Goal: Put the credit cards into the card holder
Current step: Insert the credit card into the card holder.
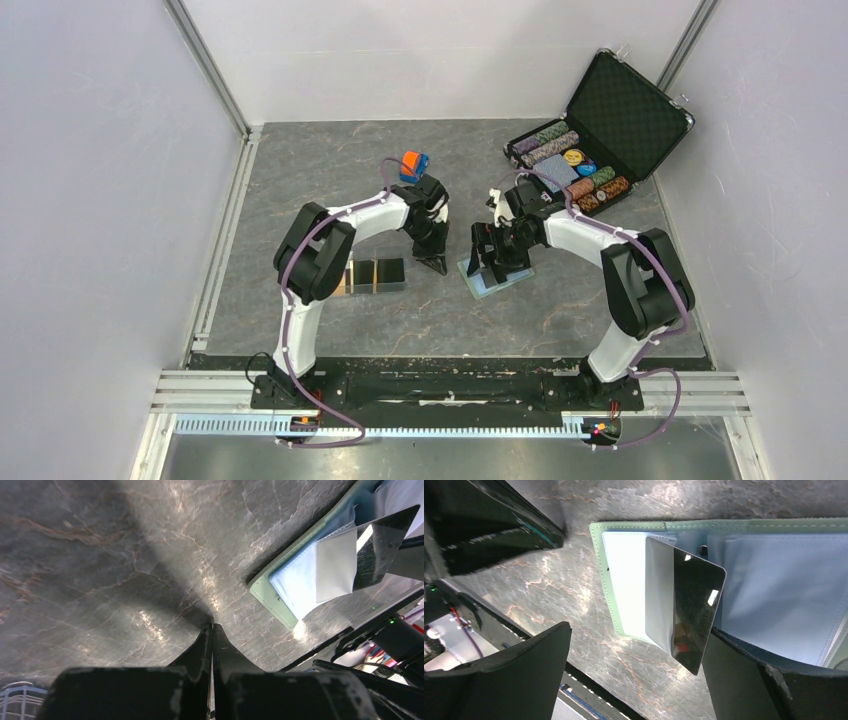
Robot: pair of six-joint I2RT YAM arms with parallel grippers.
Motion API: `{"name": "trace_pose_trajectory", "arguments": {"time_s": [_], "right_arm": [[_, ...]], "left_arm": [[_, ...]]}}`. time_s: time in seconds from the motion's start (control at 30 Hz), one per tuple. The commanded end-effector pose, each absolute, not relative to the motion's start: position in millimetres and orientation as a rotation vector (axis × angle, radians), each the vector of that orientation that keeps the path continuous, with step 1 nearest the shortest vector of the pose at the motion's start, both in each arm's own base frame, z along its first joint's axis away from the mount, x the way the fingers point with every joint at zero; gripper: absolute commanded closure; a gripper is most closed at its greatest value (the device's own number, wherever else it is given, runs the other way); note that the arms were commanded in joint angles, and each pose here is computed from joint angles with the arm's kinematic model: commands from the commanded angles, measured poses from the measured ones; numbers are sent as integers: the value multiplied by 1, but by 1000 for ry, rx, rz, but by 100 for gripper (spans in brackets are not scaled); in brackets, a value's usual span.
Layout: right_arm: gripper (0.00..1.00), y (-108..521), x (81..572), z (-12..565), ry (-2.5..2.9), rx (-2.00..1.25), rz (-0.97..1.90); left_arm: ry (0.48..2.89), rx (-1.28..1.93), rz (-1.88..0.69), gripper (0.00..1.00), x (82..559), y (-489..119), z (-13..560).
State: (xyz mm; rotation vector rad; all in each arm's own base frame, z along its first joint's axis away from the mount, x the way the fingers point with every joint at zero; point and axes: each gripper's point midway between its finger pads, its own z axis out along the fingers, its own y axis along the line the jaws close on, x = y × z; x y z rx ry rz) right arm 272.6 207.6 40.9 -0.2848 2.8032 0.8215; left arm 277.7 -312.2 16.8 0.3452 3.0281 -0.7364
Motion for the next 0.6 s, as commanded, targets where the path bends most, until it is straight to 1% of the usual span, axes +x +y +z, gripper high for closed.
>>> {"name": "trace_pose_trajectory", "arguments": {"time_s": [0.0,0.57], "right_arm": [[2,198,280,55,2774,-341,690],[2,180,288,67,2756,-453,400]], "left_arm": [[2949,294,-865,98,287,-329,39],[2961,295,-885,98,284,-331,36]]}}
